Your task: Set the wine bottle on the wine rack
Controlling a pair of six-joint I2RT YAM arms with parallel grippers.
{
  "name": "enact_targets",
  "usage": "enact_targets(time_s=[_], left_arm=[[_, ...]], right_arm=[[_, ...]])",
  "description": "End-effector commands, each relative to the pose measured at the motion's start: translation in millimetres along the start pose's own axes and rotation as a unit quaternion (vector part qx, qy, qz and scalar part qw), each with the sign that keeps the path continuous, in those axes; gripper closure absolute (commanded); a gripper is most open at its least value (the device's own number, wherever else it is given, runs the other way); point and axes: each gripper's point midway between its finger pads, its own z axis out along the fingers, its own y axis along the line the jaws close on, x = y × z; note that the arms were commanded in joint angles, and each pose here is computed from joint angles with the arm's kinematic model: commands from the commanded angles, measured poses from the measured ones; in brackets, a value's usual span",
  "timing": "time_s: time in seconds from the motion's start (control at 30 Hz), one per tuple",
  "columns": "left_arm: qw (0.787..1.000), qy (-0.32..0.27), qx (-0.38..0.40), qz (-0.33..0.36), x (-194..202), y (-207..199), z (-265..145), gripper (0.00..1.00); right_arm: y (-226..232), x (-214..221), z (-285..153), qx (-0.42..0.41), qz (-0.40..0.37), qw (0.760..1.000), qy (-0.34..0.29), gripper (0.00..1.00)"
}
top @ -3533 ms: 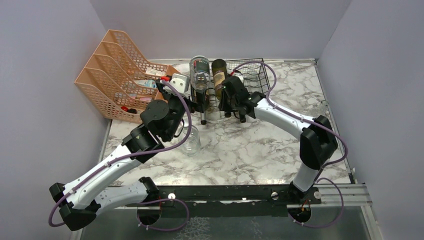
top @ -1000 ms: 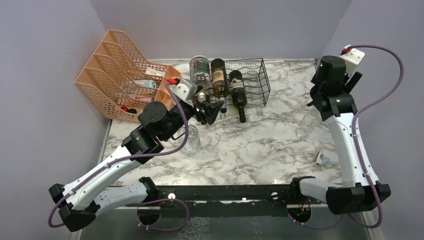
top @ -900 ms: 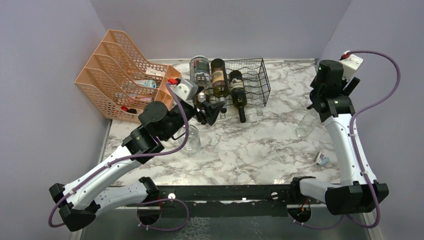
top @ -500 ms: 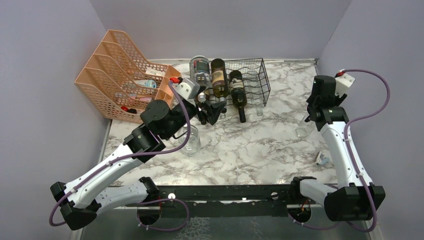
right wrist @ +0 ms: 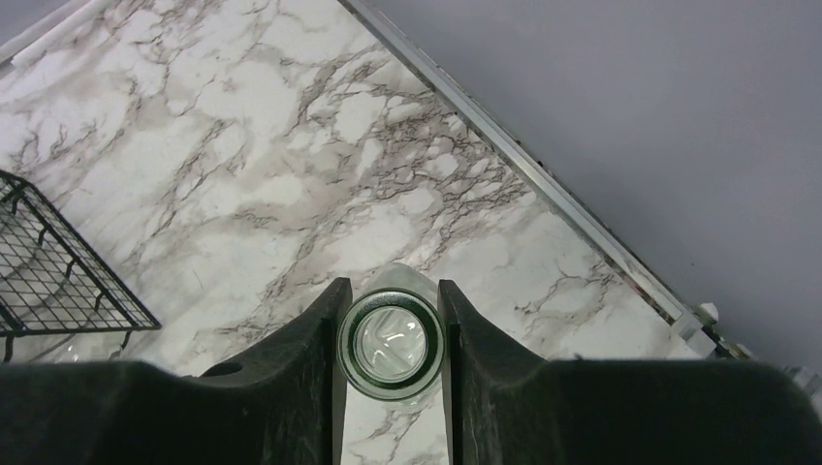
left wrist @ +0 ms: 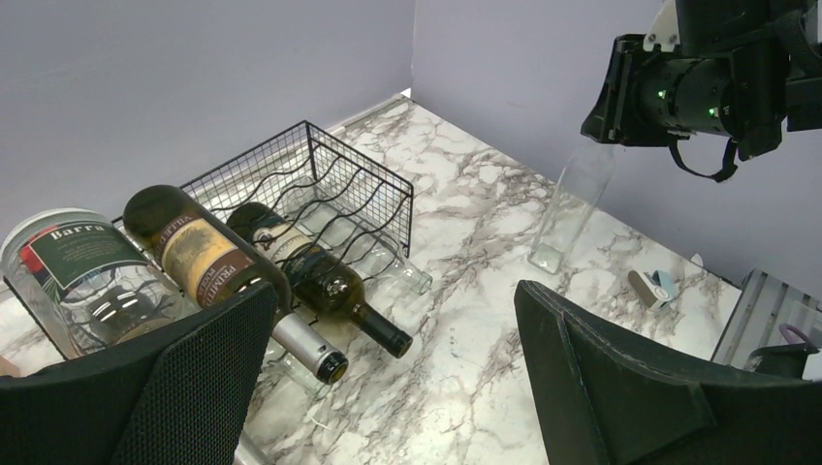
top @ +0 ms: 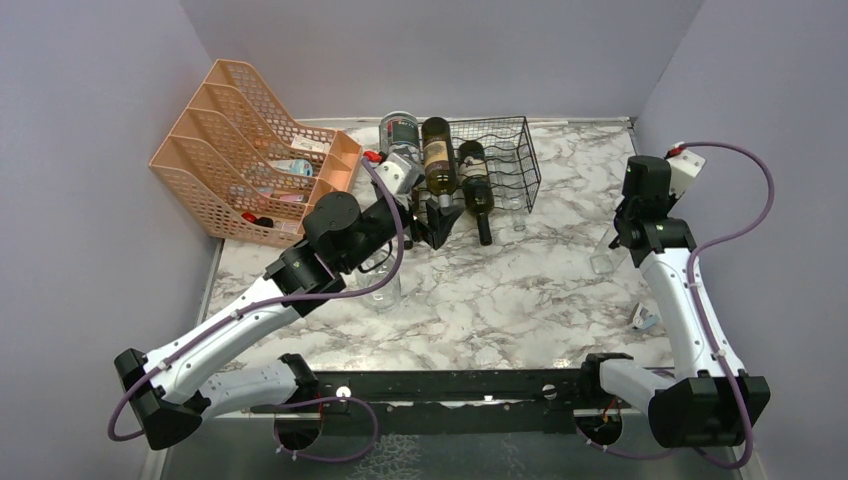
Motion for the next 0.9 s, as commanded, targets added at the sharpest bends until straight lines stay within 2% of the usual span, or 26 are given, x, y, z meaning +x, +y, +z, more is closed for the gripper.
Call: enact_targets(time_s=[0.0,0.2,0.4,0.57,0.7,0.8,0.87], left_arm=[[0.999,-0.031,0.028,-0.007,-19.7,-10.8,4.7,0.01],[0.998,-0.024,0.059,-0.012,-4.3,-21.9,19.9,0.01],[0.994,-0.024,0.106,-0.012,21.3,-37.9,37.8,0.01],[0.989,0.002,0.146,-0.01,51.3,-51.3,52.7,0.01],[0.984,0.009,0.176,0.01,79.4,-59.0,56.9,0.01],[0.978,0.014,0.207,0.022,96.2,-66.9,55.1,0.01],[0.973,0.022,0.227,0.023,107.2,-72.6,53.7,0.01]], right_arm=[[17.1,-25.9,-13.7,-0.061,0.003,0.998,-0.016,0.99],[45.8,-38.9,-43.6,-0.172,-0.011,0.985,0.004,0.99],[67.5,-34.6,-84.1,-0.289,-0.026,0.956,0.031,0.99],[88.3,-22.8,-127.8,-0.414,-0.039,0.908,0.049,0.99],[104.0,-15.8,-159.3,-0.507,-0.052,0.859,0.05,0.99],[112.6,-11.6,-175.2,-0.555,-0.061,0.828,0.052,0.99],[116.8,-9.3,-179.8,-0.573,-0.062,0.815,0.056,0.99]])
